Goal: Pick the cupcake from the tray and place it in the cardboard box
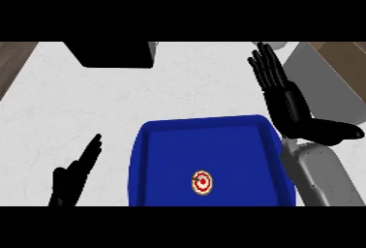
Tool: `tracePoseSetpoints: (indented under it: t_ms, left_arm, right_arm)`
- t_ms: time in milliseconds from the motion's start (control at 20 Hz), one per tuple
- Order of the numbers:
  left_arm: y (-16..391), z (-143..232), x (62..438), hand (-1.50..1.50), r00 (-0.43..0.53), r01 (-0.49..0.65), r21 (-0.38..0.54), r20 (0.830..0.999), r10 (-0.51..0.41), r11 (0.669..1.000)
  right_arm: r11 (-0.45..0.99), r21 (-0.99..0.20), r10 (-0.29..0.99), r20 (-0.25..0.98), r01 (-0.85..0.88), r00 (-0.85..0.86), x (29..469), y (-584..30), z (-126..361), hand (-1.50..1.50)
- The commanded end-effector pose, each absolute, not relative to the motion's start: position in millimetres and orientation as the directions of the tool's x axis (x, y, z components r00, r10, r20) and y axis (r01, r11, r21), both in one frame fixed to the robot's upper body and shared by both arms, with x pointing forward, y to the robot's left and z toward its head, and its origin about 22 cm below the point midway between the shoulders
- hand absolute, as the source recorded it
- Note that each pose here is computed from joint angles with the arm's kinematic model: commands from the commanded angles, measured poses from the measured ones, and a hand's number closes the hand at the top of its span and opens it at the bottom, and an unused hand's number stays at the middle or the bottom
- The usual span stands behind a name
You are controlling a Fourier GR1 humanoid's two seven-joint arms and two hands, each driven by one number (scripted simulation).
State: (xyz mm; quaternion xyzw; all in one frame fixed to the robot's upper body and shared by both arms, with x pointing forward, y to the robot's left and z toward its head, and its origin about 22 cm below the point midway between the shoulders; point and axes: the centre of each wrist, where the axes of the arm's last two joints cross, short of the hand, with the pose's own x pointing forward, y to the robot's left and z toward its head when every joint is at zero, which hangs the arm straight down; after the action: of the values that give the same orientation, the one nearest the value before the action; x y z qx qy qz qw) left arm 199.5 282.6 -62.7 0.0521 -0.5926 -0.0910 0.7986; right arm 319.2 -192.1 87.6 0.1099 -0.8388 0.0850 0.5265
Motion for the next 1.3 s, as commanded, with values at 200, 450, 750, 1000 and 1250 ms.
tracePoseSetpoints:
  t_ms: [200, 450, 750, 1000, 1250]
  left_arm:
    - [307.0, 7.7, 238.6, 0.0, 0.113, -0.103, 0.082, 0.991, -0.07, 0.991]
    - [326.8, 13.5, 230.0, 0.0, 0.149, -0.121, 0.027, 0.989, -0.009, 0.992]
    - [324.1, 33.3, 237.9, 0.0, 0.145, -0.094, 0.016, 0.989, -0.002, 0.995]
    - [325.7, 39.1, 238.0, 0.0, 0.119, -0.094, 0.015, 0.993, -0.004, 0.995]
    - [329.5, 52.7, 243.8, 0.0, 0.118, -0.069, 0.026, 0.993, -0.018, 0.997]
  right_arm:
    - [0.998, -0.034, 0.022, 0.981, -0.06, -0.193, 257.4, -189.6, 50.0, -1.5]
    - [0.91, -0.148, 0.3, 0.879, 0.388, -0.369, 226.5, -209.7, 35.3, -1.5]
    - [0.913, -0.323, 0.407, 0.775, 0.25, -0.483, 139.5, -177.0, 45.1, -1.5]
    - [0.722, -0.678, 0.69, 0.691, 0.138, -0.216, 127.5, -203.4, 31.5, -1.5]
    - [0.538, -0.843, 0.842, 0.537, 0.018, -0.048, 124.1, -205.8, 44.1, -1.5]
